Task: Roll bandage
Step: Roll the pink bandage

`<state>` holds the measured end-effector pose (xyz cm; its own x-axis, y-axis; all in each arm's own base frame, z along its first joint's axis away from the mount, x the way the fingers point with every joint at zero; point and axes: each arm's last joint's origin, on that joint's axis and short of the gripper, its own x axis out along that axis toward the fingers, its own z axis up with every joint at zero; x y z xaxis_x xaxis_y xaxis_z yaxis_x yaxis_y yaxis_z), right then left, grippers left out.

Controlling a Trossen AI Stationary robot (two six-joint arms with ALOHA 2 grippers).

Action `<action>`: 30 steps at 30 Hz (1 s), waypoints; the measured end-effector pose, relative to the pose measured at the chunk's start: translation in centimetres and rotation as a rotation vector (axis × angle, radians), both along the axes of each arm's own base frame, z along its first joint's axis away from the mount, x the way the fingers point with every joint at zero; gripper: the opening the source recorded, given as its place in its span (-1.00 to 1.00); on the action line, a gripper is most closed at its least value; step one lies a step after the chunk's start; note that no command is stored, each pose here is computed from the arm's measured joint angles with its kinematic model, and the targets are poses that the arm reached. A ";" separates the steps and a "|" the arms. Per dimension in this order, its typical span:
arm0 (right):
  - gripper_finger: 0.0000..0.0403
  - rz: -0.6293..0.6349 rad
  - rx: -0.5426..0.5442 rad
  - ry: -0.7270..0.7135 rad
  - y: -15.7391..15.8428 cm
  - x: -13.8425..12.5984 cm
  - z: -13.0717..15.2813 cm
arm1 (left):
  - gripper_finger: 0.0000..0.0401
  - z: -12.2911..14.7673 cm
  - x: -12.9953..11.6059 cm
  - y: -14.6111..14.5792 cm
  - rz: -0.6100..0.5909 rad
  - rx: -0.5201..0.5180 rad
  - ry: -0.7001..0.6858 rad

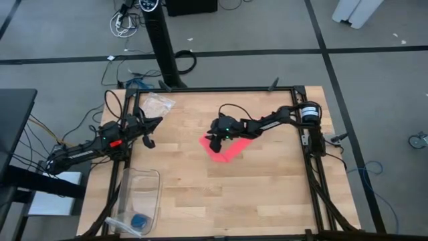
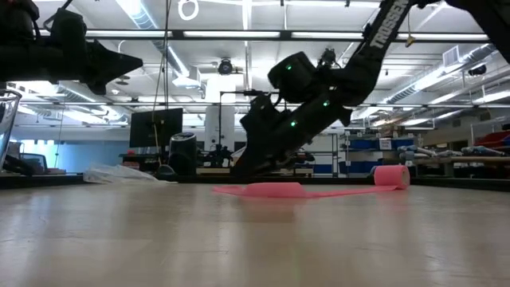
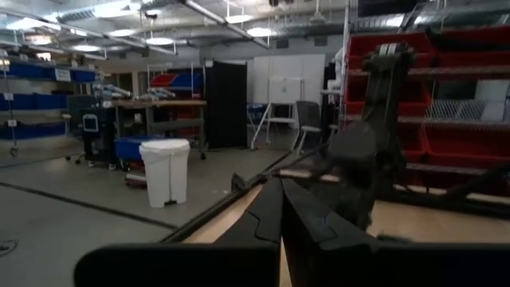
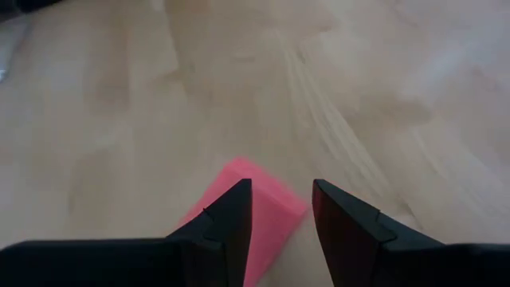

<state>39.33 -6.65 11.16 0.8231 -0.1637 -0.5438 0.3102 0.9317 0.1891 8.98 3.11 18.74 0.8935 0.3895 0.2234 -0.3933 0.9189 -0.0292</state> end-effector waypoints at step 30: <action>-0.43 -0.015 0.056 0.072 -0.7 0.0 -0.5 | -0.96 1.5 -0.4 -0.2 -0.086 -0.130 -0.227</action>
<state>39.35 -7.38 10.61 0.7789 -0.1436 -0.6105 0.3391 0.9153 0.2173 8.56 2.91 20.21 0.8570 0.3532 0.3753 -0.2842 0.9314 -0.2275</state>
